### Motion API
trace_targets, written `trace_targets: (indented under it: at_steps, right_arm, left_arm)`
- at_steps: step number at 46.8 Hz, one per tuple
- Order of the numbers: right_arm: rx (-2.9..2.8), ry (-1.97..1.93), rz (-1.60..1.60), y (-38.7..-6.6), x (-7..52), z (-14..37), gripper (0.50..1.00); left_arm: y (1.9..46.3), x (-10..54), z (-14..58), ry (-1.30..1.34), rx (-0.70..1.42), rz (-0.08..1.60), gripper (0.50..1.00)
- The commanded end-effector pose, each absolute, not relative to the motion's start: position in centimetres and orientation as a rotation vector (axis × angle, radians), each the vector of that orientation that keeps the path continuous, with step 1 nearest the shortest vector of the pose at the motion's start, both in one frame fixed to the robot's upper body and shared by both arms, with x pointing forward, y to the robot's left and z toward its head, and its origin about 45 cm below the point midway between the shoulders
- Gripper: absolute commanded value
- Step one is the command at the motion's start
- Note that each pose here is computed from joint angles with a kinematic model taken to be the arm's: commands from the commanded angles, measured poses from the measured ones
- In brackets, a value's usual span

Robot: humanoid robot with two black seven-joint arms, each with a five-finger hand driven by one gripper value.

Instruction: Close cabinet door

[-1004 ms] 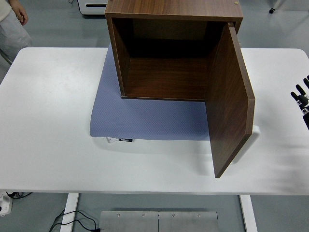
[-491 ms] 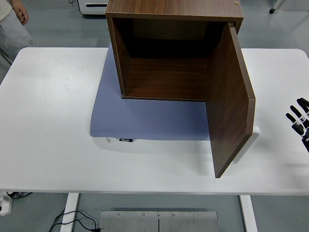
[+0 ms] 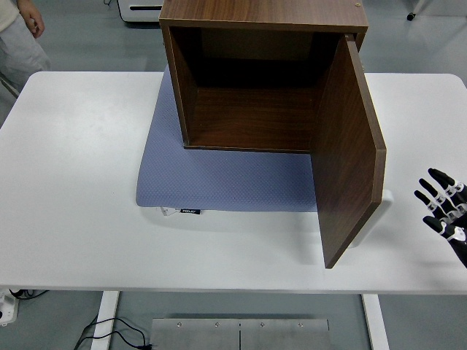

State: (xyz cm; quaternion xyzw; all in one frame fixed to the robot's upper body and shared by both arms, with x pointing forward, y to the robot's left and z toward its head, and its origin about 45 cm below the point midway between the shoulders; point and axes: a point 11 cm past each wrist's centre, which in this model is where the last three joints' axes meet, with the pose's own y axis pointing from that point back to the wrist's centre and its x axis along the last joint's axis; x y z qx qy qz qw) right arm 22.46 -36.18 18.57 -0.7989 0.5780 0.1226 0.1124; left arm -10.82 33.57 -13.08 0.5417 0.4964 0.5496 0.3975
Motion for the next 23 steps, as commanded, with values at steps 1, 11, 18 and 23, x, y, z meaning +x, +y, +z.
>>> trace_targets:
  at_steps: [1,11,18,23]
  right_arm:
    - [-2.369,1.685,0.363,-35.7,22.0,18.4,1.000]
    - [-2.454,1.611,0.397,-33.3,21.3,17.5,1.000]
    - [-2.496,1.545,0.438,-31.2,20.9,16.6,1.000]
    - [-2.522,1.499,0.448,-30.0,21.0,16.4,1.000]
  left_arm:
    - [33.6,-10.8,-13.1,1.257,1.372,1.392,1.000]
    - [33.6,-10.8,-13.1,1.257,1.372,1.392,1.000]
    - [33.6,-10.8,-13.1,1.257,1.372,1.392,1.000]
    - [33.6,-10.8,-13.1,1.257,1.372,1.392,1.000]
